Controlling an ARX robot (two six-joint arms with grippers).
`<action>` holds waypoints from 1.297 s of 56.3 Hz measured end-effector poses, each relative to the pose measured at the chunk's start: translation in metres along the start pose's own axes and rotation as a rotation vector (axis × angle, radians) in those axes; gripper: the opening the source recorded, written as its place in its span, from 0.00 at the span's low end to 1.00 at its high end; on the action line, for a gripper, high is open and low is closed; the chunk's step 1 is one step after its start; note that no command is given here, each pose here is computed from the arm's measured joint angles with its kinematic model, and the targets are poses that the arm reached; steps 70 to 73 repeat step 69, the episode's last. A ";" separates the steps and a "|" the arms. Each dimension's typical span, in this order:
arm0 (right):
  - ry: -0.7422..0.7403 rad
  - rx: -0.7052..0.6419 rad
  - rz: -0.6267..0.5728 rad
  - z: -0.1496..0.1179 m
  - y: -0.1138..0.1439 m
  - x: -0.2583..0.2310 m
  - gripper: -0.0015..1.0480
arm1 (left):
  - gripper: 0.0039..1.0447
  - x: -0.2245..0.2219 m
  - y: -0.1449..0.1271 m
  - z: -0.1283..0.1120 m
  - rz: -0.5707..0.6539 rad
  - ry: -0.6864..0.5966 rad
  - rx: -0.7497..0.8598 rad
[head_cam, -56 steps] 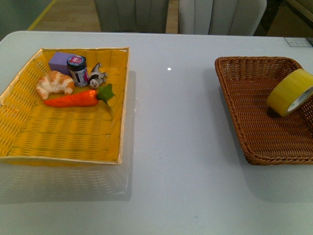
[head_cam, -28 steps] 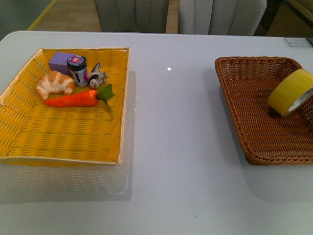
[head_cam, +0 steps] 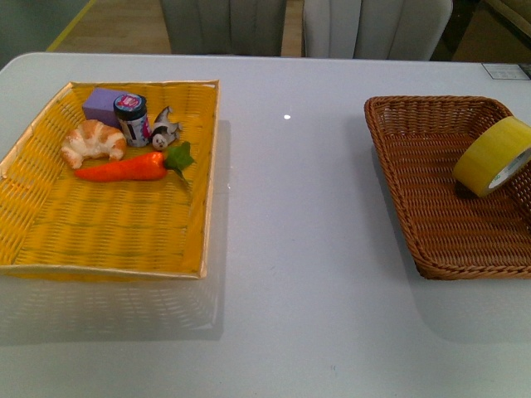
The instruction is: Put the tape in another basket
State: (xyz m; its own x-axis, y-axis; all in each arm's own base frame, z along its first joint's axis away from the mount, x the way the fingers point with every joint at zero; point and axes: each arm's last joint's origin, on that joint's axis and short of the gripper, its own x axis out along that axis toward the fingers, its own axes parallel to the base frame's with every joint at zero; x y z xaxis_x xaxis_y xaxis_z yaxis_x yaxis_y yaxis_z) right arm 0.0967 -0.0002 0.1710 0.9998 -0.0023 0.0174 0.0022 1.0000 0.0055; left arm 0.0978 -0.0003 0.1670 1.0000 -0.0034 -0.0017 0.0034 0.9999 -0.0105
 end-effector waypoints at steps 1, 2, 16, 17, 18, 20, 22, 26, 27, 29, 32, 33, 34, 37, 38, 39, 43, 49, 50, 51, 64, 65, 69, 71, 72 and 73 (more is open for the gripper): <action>0.000 0.000 0.000 0.000 0.000 0.000 0.02 | 0.01 0.000 0.000 0.000 0.000 0.000 0.000; 0.000 0.000 0.000 0.000 0.000 0.000 0.02 | 0.01 0.000 0.000 0.000 0.000 0.000 0.000; -0.001 -0.002 0.000 0.000 0.000 0.000 0.30 | 0.23 0.000 0.000 0.000 0.000 0.000 0.000; -0.001 -0.002 0.000 0.000 0.000 0.000 0.33 | 0.26 0.000 0.000 0.000 0.000 0.000 0.000; -0.001 -0.002 0.000 0.000 0.000 0.000 0.37 | 0.30 0.000 0.000 0.000 0.000 0.000 0.000; -0.001 -0.002 0.000 0.000 0.000 0.000 0.42 | 0.35 0.000 0.000 0.000 0.000 0.000 0.000; -0.001 -0.002 0.000 0.000 0.000 0.000 0.48 | 0.42 0.000 0.000 0.000 0.000 0.000 0.000; -0.001 -0.002 0.000 0.000 0.000 0.000 0.60 | 0.54 0.000 0.000 0.000 0.000 0.000 0.000; -0.001 -0.002 0.000 0.000 0.000 0.000 0.63 | 0.57 0.000 0.000 0.000 0.000 0.000 0.000; -0.001 -0.002 0.000 0.000 0.000 0.000 0.68 | 0.62 0.000 0.000 0.000 0.000 0.000 0.000; -0.001 -0.002 0.000 0.000 0.000 0.000 0.77 | 0.71 0.000 0.000 0.000 0.000 0.000 0.000; -0.001 -0.002 0.000 0.000 0.000 0.000 0.80 | 0.74 0.000 0.000 0.000 0.000 0.000 0.000; -0.001 -0.002 0.000 0.000 0.000 0.000 0.83 | 0.78 0.000 0.000 0.000 0.000 0.000 0.000; -0.001 -0.002 0.000 0.000 0.000 0.000 0.91 | 0.86 0.000 0.000 0.000 0.000 0.000 0.000; -0.001 -0.001 0.000 0.000 0.000 0.000 0.93 | 0.89 0.000 0.000 0.000 0.000 0.000 0.000; -0.001 -0.002 0.000 0.000 0.000 0.000 0.93 | 0.93 0.000 0.000 0.000 0.000 0.000 0.000; -0.001 -0.002 0.000 0.000 0.000 0.000 0.91 | 0.91 0.000 0.000 0.000 0.000 0.000 0.002; -0.001 -0.002 0.000 0.000 0.000 0.000 0.91 | 0.92 0.000 0.000 0.000 0.000 0.000 0.002; -0.001 -0.002 0.000 0.000 0.000 0.000 0.91 | 0.92 0.000 0.000 0.000 0.000 0.000 0.002; -0.002 -0.002 0.000 0.000 0.000 0.000 0.91 | 0.92 0.000 0.000 0.000 0.000 0.000 0.002; -0.001 -0.002 0.000 0.000 0.000 0.000 0.91 | 0.92 0.000 0.000 0.000 0.000 0.000 0.002; -0.001 -0.002 0.000 0.000 0.000 0.000 0.91 | 0.92 0.000 0.000 0.000 0.000 0.000 0.002; -0.002 -0.002 0.000 0.000 0.000 0.000 0.91 | 0.92 0.000 0.000 0.000 0.000 0.000 0.002; -0.002 -0.002 0.000 0.000 0.000 0.000 0.91 | 0.92 0.000 0.000 0.000 0.000 0.000 0.002; -0.002 -0.002 0.000 0.000 0.000 0.000 0.91 | 0.92 0.000 0.000 0.000 0.000 0.000 0.002; -0.002 -0.002 0.000 0.000 0.000 0.000 0.91 | 0.92 0.000 0.000 0.000 0.000 0.000 0.002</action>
